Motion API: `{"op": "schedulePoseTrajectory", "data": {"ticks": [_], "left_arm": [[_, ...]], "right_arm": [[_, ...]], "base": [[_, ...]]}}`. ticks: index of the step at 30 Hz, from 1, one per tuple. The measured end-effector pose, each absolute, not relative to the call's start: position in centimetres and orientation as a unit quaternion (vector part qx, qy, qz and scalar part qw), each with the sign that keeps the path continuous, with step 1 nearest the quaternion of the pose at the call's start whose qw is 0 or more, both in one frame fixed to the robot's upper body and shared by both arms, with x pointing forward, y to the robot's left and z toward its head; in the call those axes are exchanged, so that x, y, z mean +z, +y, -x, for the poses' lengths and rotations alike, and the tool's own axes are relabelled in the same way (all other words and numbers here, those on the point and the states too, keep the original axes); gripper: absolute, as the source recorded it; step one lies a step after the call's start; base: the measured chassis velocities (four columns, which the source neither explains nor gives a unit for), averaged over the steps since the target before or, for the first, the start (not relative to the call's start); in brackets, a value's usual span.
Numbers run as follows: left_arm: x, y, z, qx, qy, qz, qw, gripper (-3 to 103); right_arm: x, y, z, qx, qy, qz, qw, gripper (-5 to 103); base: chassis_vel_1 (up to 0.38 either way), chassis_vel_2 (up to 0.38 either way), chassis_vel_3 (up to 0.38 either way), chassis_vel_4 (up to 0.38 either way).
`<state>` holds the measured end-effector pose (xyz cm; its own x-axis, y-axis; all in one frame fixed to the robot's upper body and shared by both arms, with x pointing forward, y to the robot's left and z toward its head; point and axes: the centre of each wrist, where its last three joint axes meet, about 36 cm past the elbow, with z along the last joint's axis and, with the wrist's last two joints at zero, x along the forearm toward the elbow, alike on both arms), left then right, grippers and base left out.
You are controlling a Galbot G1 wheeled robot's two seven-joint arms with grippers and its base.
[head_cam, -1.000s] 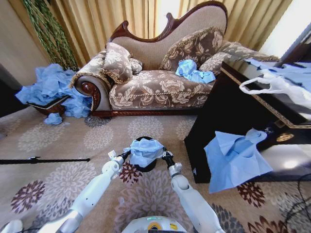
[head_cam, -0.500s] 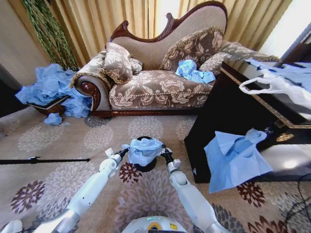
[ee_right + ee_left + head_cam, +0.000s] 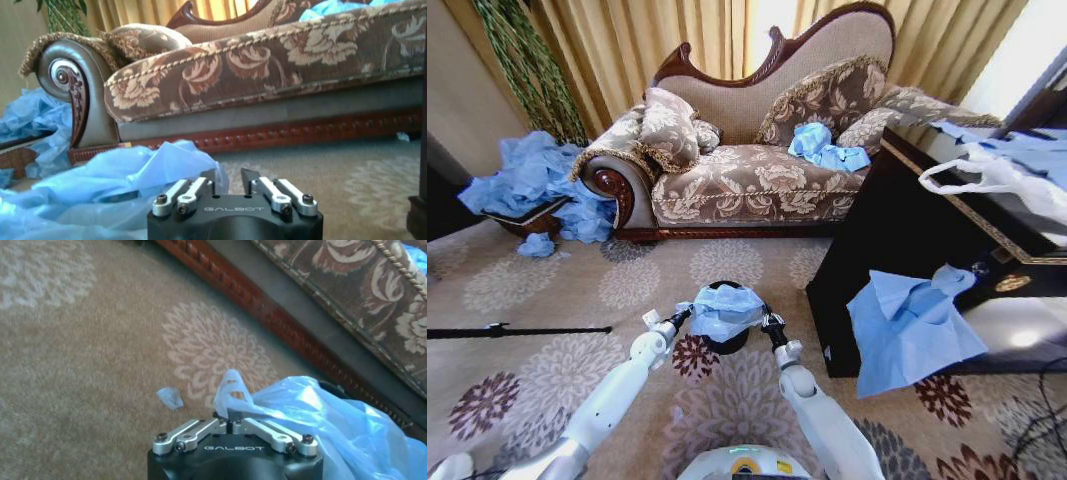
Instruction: Place a garbage bag over the trash bin.
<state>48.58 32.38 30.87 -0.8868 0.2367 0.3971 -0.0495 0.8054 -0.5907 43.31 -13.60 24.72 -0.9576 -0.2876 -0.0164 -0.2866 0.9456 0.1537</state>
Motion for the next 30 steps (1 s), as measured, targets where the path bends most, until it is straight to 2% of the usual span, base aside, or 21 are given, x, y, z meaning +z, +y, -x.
{"op": "schedulePoseTrajectory", "data": {"ticks": [1,3,4,5,6,7,10,11,14,15,16,18,19,20,22,24,25,26,30], "left_arm": [[31.1,32.7,-48.2,0.304,-0.923,0.052,0.231,7],[31.3,32.9,-48.0,0.301,-0.924,0.053,0.231,7],[31.6,33.3,-47.3,0.288,-0.928,0.056,0.230,19],[31.9,33.8,-46.5,0.271,-0.933,0.060,0.229,24],[31.9,33.8,-46.5,0.271,-0.933,0.060,0.229,24],[32.1,34.2,-45.6,0.258,-0.936,0.066,0.229,24],[32.4,35.0,-43.0,0.217,-0.945,0.087,0.230,40],[32.4,35.0,-43.0,0.217,-0.945,0.087,0.230,40],[33.8,35.2,-40.5,0.200,-0.947,0.105,0.227,57],[33.8,35.2,-40.5,0.200,-0.947,0.105,0.227,57],[34.3,35.1,-40.1,0.198,-0.948,0.108,0.225,57],[36.7,34.1,-38.5,0.207,-0.944,0.124,0.224,68],[36.7,34.1,-38.5,0.207,-0.944,0.124,0.224,68],[38.2,33.5,-38.0,0.218,-0.941,0.129,0.226,74],[40.8,32.2,-37.2,0.236,-0.930,0.128,0.252,84],[41.4,31.9,-36.9,0.242,-0.926,0.125,0.260,84],[42.5,31.2,-36.5,0.255,-0.917,0.119,0.283,94],[43.4,30.7,-36.2,0.258,-0.909,0.112,0.307,94],[44.1,29.9,-35.8,0.271,-0.893,0.103,0.345,99]], "right_arm": [[25.0,-13.6,-43.3,-0.077,-0.986,-0.148,0.004,32],[25.1,-13.6,-43.2,-0.076,-0.986,-0.149,0.005,32],[25.3,-13.5,-43.2,-0.076,-0.985,-0.152,0.007,37],[25.4,-13.4,-43.3,-0.074,-0.985,-0.154,0.006,43],[25.4,-13.4,-43.3,-0.074,-0.985,-0.154,0.006,43],[25.6,-13.4,-43.5,-0.073,-0.985,-0.155,0.003,48],[26.2,-13.3,-44.1,-0.067,-0.985,-0.160,-0.007,66],[26.2,-13.3,-44.1,-0.067,-0.985,-0.160,-0.007,66],[26.6,-13.7,-44.7,-0.046,-0.985,-0.167,-0.020,77],[26.6,-13.7,-44.7,-0.046,-0.985,-0.167,-0.020,77],[26.6,-13.8,-44.8,-0.043,-0.985,-0.168,-0.022,82],[26.6,-14.2,-45.1,-0.029,-0.984,-0.173,-0.029,93],[26.6,-14.2,-45.1,-0.029,-0.984,-0.173,-0.029,93],[26.7,-14.4,-45.2,-0.022,-0.984,-0.176,-0.034,97],[26.9,-14.4,-45.2,-0.015,-0.983,-0.181,-0.039,100],[26.9,-14.4,-45.2,-0.013,-0.982,-0.182,-0.041,100],[27.0,-14.3,-45.2,-0.009,-0.982,-0.185,-0.044,100],[27.0,-14.2,-45.2,-0.005,-0.981,-0.187,-0.048,100],[27.0,-14.0,-45.1,-0.005,-0.981,-0.188,-0.051,100]], "base": [[0.000,0.000,0.000,0.000],[0.000,0.000,0.000,0.000],[0.000,0.000,0.000,0.000],[0.000,0.000,0.000,0.000],[0.000,0.000,0.000,0.000],[0.000,0.000,0.000,0.000],[0.000,0.000,0.000,0.000],[0.000,0.000,0.000,0.000],[0.000,0.000,0.000,0.000],[0.000,0.000,0.000,0.000],[0.000,0.000,0.000,0.000],[0.000,0.000,0.000,0.000],[0.000,0.000,0.000,0.000],[0.000,0.000,0.000,0.000],[0.000,0.000,0.000,0.000],[0.000,0.000,0.000,0.000],[0.000,0.000,0.000,0.000],[0.000,0.000,0.000,0.000],[0.000,0.000,0.000,0.000]]}}
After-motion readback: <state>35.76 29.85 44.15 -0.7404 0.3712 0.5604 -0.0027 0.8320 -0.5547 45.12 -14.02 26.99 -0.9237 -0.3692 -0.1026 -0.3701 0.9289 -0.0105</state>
